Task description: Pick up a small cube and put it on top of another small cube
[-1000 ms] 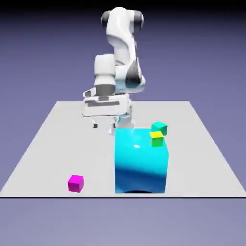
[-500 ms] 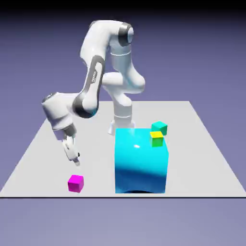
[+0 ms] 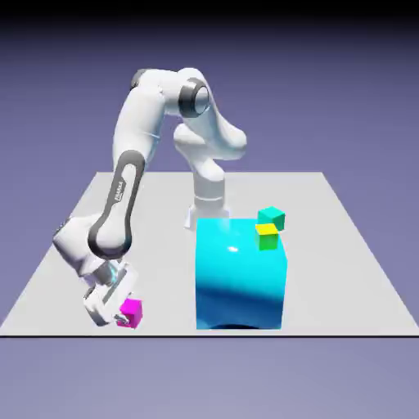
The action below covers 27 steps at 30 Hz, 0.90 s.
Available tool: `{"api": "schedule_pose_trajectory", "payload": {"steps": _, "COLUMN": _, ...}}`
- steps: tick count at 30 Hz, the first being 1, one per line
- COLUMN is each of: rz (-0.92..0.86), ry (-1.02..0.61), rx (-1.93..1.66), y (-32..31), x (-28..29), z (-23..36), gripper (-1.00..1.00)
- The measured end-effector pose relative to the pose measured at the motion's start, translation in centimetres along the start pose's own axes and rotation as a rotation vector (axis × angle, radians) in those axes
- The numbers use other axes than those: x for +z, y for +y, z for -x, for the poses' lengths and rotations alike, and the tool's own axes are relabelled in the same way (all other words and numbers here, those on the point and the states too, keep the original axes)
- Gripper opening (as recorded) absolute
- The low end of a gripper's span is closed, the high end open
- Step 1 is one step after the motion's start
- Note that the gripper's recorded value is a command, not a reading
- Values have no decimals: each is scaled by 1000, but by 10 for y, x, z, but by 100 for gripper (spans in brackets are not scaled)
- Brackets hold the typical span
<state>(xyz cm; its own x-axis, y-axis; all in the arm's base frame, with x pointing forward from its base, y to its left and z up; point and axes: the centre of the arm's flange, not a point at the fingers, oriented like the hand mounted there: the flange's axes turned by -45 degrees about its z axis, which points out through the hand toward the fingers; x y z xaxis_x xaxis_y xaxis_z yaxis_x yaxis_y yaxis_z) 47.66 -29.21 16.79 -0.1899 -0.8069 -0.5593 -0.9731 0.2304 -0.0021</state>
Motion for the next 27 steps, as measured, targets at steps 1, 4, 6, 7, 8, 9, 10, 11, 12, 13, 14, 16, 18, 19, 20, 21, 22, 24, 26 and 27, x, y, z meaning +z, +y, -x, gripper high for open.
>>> {"api": "schedule_pose_trajectory", "payload": {"steps": 1, "rz": -34, "ry": 17, "rx": 39, "y": 6, "x": -23, "z": -19, "gripper": -100}}
{"api": "schedule_pose_trajectory", "payload": {"steps": 4, "rz": 47, "ry": -35, "rx": -155, "y": -14, "x": -32, "z": 57, "gripper": -100}}
{"api": "schedule_pose_trajectory", "payload": {"steps": 6, "rz": 127, "ry": -66, "rx": -313, "y": -21, "x": -33, "z": 121, "gripper": -100}}
{"api": "schedule_pose_trajectory", "payload": {"steps": 7, "rz": 169, "ry": -76, "rx": -390, "y": -22, "x": -34, "z": 153, "gripper": -100}}
{"api": "schedule_pose_trajectory", "payload": {"steps": 8, "rz": 213, "ry": -83, "rx": -466, "y": -20, "x": -36, "z": 185, "gripper": -100}}
{"api": "schedule_pose_trajectory", "payload": {"steps": 9, "rz": 259, "ry": -86, "rx": -542, "y": -17, "x": -37, "z": 216, "gripper": -100}}
{"api": "schedule_pose_trajectory", "payload": {"steps": 10, "rz": 313, "ry": -89, "rx": -623, "y": -11, "x": -35, "z": 250, "gripper": -100}}
{"api": "schedule_pose_trajectory", "payload": {"steps": 11, "rz": 369, "ry": -87, "rx": -705, "y": -3, "x": -33, "z": 285, "gripper": -100}}
{"api": "schedule_pose_trajectory", "payload": {"steps": 12, "rz": 433, "ry": -83, "rx": -792, "y": 9, "x": -29, "z": 322, "gripper": -100}}
{"api": "schedule_pose_trajectory", "payload": {"steps": 13, "rz": 498, "ry": -74, "rx": -877, "y": 23, "x": -25, "z": 358, "gripper": -100}}
{"api": "schedule_pose_trajectory", "payload": {"steps": 14, "rz": 554, "ry": -60, "rx": -946, "y": 37, "x": -26, "z": 385, "gripper": -100}}
{"api": "schedule_pose_trajectory", "payload": {"steps": 16, "rz": 672, "ry": -26, "rx": -1081, "y": 70, "x": -22, "z": 437, "gripper": -100}}
{"api": "schedule_pose_trajectory", "payload": {"steps": 18, "rz": 812, "ry": -4, "rx": -1225, "y": 114, "x": 2, "z": 493, "gripper": -100}}
{"api": "schedule_pose_trajectory", "payload": {"steps": 19, "rz": 844, "ry": -2, "rx": -1251, "y": 124, "x": 9, "z": 502, "gripper": -100}}
{"api": "schedule_pose_trajectory", "payload": {"steps": 20, "rz": 831, "ry": -2, "rx": -1232, "y": 118, "x": 3, "z": 494, "gripper": -100}}
{"api": "schedule_pose_trajectory", "payload": {"steps": 21, "rz": 837, "ry": -3, "rx": -1241, "y": 126, "x": 17, "z": 492, "gripper": -100}}
{"api": "schedule_pose_trajectory", "payload": {"steps": 22, "rz": 838, "ry": -4, "rx": -1242, "y": 131, "x": 28, "z": 486, "gripper": -100}}
{"api": "schedule_pose_trajectory", "payload": {"steps": 24, "rz": 837, "ry": -3, "rx": -1241, "y": 143, "x": 48, "z": 472, "gripper": -100}}
{"api": "schedule_pose_trajectory", "payload": {"steps": 26, "rz": 836, "ry": -1, "rx": -1237, "y": 148, "x": 57, "z": 464, "gripper": 100}}
{"api": "schedule_pose_trajectory", "payload": {"steps": 27, "rz": 837, "ry": -1, "rx": -1238, "y": 148, "x": 57, "z": 464, "gripper": 100}}
